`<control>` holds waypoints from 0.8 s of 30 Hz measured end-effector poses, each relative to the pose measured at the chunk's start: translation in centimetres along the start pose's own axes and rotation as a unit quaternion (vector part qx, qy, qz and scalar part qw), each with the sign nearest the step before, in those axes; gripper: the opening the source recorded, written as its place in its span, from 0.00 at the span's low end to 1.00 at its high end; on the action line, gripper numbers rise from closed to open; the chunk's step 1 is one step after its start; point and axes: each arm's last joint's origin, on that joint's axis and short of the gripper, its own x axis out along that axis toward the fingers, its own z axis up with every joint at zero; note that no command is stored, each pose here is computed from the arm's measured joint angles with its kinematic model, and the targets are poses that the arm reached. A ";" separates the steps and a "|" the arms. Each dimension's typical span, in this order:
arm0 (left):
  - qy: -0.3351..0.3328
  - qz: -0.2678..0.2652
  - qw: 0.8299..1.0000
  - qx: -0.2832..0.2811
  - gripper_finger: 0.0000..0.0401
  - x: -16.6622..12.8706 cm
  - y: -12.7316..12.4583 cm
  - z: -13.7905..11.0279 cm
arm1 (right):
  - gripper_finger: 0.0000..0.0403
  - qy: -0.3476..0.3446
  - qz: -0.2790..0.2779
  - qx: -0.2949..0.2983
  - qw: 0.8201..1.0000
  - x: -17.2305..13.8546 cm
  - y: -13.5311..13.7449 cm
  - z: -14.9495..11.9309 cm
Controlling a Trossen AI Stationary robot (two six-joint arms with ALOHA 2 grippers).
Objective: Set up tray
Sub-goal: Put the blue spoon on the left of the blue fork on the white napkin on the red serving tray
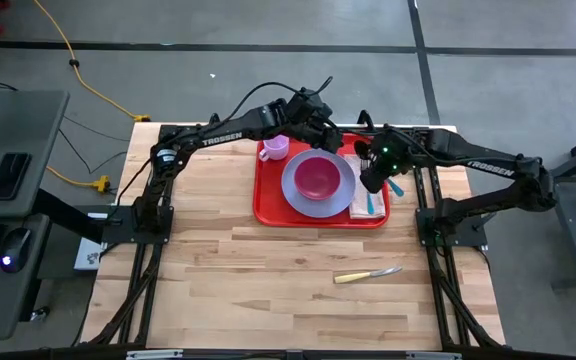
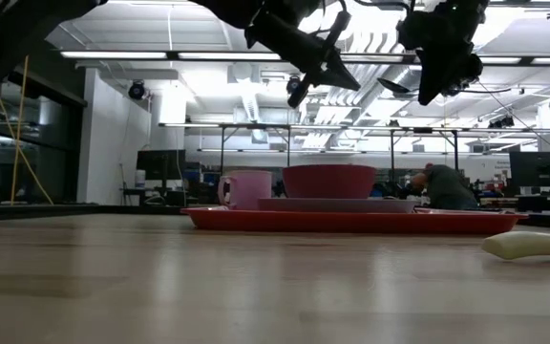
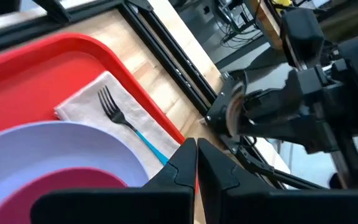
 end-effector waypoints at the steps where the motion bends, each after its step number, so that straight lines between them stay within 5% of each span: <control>1: -0.001 0.003 1.000 0.002 0.10 -0.1 0.2 0.2 | 0.00 0.001 0.002 0.008 1.000 0.0 -0.1 0.0; 17: 0.050 0.092 0.994 0.034 0.10 -1.8 5.2 1.5 | 0.00 -0.032 0.034 0.167 0.985 0.3 -1.1 1.6; 24: 0.072 0.069 0.992 0.078 0.10 -3.5 7.3 2.9 | 0.00 -0.049 0.016 0.223 0.973 0.3 -1.3 1.8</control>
